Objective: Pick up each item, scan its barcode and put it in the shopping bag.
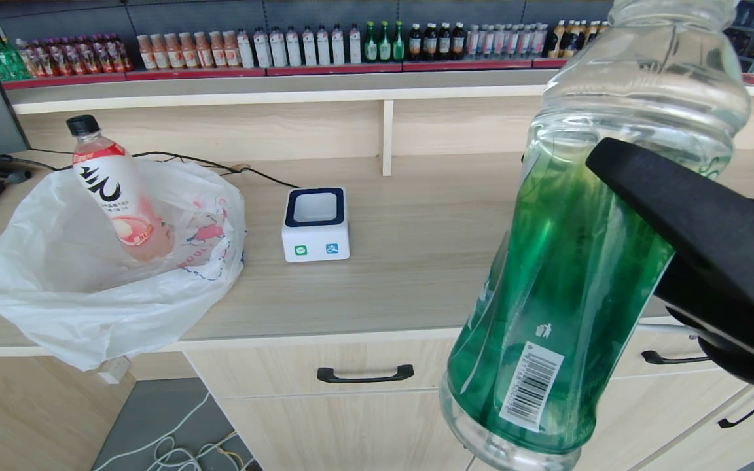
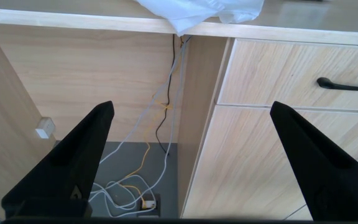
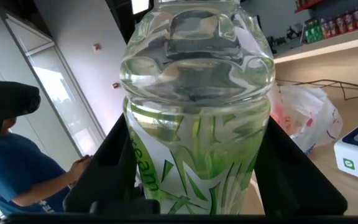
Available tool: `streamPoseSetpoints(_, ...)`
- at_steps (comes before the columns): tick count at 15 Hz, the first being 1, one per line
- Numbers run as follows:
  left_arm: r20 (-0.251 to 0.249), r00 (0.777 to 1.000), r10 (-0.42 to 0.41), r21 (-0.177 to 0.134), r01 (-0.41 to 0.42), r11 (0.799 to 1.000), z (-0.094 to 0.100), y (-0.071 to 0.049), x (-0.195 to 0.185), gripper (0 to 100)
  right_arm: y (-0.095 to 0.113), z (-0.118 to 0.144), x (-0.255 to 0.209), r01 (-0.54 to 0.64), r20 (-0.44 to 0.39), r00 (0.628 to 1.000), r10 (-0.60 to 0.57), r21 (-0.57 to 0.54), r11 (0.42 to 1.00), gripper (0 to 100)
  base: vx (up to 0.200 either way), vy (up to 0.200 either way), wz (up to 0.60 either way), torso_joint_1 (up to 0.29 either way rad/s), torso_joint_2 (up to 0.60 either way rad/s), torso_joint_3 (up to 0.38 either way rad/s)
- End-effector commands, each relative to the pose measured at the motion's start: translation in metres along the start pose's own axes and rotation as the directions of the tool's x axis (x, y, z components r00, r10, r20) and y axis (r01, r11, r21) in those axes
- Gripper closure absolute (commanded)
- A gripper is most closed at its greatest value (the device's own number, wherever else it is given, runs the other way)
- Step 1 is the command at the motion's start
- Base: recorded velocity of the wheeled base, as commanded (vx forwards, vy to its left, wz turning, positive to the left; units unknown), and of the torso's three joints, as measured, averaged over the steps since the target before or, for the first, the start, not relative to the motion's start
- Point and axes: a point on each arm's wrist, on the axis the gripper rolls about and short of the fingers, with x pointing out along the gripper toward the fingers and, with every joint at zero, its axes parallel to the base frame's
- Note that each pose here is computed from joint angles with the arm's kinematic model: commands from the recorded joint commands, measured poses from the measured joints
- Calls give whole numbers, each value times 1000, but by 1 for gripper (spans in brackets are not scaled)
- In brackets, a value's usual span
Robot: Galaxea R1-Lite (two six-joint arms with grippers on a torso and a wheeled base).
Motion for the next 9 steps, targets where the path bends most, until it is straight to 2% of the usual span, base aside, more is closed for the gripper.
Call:
streamPoseSetpoints(1, 0, 1000, 0, -1, 0, 1000, 0, 0, 0, 0, 0, 1, 1, -6, 2, 1000, 6, -4, 1000, 100, 0, 0, 0, 0, 0, 0)
streamPoseSetpoints(4, 0, 1000, 0, -1, 0, 1000, 0, 0, 0, 0, 1, -2, -1, -61, -48, 997, 60, -29, 998, 100, 0, 0, 0, 0, 0, 0)
streamPoseSetpoints(9, 0, 1000, 0, -1, 0, 1000, 0, 0, 0, 0, -6, 0, -4, -37, -48, 998, 30, -158, 987, 100, 0, 0, 0, 0, 0, 0)
